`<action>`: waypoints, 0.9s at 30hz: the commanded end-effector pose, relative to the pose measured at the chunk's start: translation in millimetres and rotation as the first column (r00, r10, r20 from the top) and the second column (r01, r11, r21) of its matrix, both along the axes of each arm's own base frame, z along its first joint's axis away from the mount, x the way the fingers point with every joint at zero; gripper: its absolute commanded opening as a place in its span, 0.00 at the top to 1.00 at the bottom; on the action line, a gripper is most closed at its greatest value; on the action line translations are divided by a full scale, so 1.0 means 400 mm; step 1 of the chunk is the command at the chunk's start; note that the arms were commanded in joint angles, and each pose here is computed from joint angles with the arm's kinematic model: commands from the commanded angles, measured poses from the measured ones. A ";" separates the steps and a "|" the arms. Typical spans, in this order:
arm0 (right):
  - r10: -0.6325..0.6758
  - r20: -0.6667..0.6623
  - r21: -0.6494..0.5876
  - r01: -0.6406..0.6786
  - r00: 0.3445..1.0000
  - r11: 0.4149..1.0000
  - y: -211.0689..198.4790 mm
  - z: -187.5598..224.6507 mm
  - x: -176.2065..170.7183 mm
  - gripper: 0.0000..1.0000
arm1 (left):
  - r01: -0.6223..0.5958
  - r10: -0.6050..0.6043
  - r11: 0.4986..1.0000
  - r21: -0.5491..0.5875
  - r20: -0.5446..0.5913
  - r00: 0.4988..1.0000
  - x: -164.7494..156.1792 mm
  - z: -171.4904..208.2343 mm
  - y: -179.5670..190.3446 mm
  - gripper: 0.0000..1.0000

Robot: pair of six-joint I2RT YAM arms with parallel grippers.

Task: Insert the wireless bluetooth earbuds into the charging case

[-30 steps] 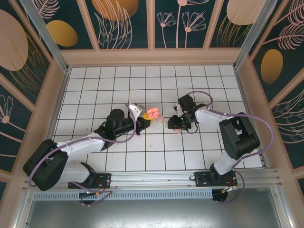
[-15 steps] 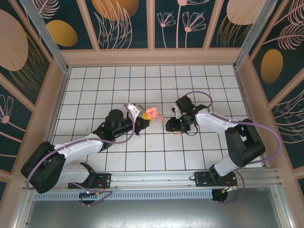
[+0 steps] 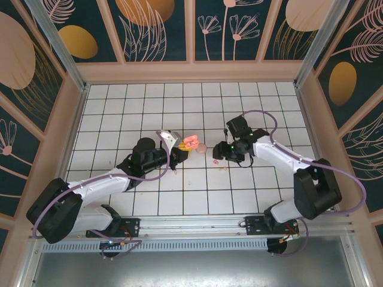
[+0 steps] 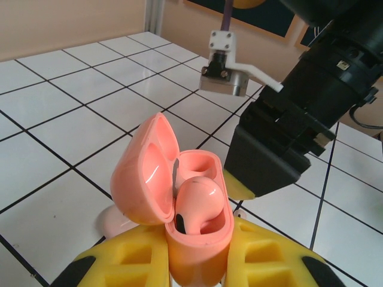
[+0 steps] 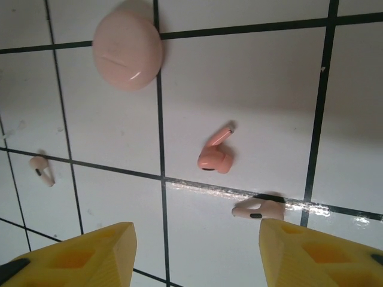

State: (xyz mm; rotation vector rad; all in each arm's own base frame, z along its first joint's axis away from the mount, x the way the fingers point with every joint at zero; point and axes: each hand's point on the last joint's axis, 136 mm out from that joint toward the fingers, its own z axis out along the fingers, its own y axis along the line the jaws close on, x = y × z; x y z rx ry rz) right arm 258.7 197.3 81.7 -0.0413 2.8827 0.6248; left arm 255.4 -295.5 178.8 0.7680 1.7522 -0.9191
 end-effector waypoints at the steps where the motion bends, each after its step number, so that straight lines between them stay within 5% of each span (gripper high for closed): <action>1: -0.028 -0.049 -0.048 0.026 0.998 0.998 -0.011 -0.033 0.003 0.44 | 0.023 -0.022 1.000 -0.019 0.030 0.999 -0.004 0.019 -0.012 0.93; 27: 0.102 -0.144 0.103 -0.087 0.984 0.991 0.124 -0.114 -0.008 0.56 | 0.008 -0.008 1.000 0.003 0.018 1.000 -0.001 -0.004 -0.006 0.93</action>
